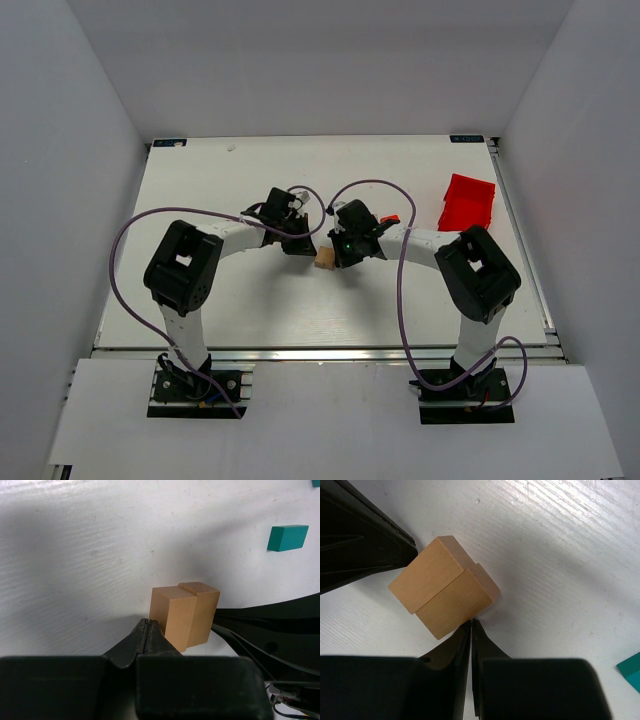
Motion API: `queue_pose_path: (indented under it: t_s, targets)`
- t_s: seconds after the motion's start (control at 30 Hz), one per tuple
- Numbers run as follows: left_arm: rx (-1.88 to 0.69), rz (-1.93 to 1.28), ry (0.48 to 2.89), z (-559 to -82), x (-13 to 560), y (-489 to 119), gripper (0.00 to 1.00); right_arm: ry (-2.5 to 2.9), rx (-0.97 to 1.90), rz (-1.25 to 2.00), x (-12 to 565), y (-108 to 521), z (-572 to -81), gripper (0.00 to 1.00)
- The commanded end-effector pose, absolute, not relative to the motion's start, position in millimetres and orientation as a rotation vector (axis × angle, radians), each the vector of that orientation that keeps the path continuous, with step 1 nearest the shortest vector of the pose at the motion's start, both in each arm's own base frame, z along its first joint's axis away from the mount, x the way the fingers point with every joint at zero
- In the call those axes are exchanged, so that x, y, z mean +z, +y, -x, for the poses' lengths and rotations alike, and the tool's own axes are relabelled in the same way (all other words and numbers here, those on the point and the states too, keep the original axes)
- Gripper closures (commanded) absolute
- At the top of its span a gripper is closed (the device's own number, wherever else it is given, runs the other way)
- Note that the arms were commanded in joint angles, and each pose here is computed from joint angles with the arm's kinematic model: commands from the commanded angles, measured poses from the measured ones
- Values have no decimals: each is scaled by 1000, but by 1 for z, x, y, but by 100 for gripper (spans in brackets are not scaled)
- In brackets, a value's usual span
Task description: Build the wood block tower
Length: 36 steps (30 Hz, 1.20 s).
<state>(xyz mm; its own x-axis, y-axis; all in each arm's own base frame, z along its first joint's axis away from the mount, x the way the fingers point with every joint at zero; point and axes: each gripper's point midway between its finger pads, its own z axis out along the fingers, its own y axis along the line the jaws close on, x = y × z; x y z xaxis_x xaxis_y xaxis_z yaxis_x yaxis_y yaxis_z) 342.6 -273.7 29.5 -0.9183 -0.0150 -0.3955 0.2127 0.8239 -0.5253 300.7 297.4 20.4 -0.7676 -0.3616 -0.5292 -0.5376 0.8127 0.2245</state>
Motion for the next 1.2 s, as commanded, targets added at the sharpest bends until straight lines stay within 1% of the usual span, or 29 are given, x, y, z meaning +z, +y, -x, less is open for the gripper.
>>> queue_pose_path:
  t_s: [0.0,0.17,0.27,0.4,0.47,0.5,0.53,0.57,0.6,0.63,0.67,0.73,0.77,0.8,0.83,0.87,0.9,0.93,1.0,1.07,1.17]
  targets:
    - [-872,-187,2555,-352,48,-290,100,2482,521,664,29,305,-311,90]
    - [-854,-185,2554,-353,49,-289,100,2471,515,663,33,303,-311,90]
    - [-791,-162,2568,-355,50,-280,100,2475,485,644,36,298,-312,87]
    - [-710,-116,2557,-362,59,-266,100,2472,403,601,44,285,-317,78]
    - [-666,-91,2539,-369,68,-259,93,2443,386,585,57,281,-319,78]
    - [-646,-80,2545,-368,75,-254,89,2434,374,582,62,278,-319,73]
    - [-626,-72,2532,-370,83,-252,81,2427,364,572,66,274,-321,71]
    - [-571,-54,2526,-371,86,-244,69,2403,363,561,79,273,-322,68]
    - [-569,-51,2489,-372,102,-242,62,2391,337,544,83,268,-324,63]
    - [-566,-46,2475,-371,110,-240,51,2400,317,526,86,262,-323,60]
    - [-558,-36,2472,-368,115,-236,37,2384,312,508,95,259,-324,55]
    - [-561,-29,2415,-362,141,-230,27,2399,257,454,97,245,-322,43]
    - [-542,-23,2423,-355,144,-224,11,2389,247,429,104,239,-322,28]
    - [-519,-14,2410,-351,150,-219,2,2387,204,392,105,231,-324,18]
    - [-519,-5,2380,-344,165,-214,2,2392,178,357,106,224,-324,12]
    - [-505,11,2397,-335,167,-207,2,2411,157,322,104,217,-320,11]
    - [-488,22,2413,-326,163,-201,2,2413,111,280,104,208,-322,11]
    - [-467,48,2381,-321,173,-192,2,2422,87,244,103,202,-323,11]
    - [-455,75,2410,-303,165,-182,2,2455,47,180,95,193,-323,11]
    - [-464,94,2392,-288,172,-173,2,2489,26,154,85,191,-325,11]
    - [-430,123,2396,-271,169,-158,2,2530,-24,27,72,185,-332,11]
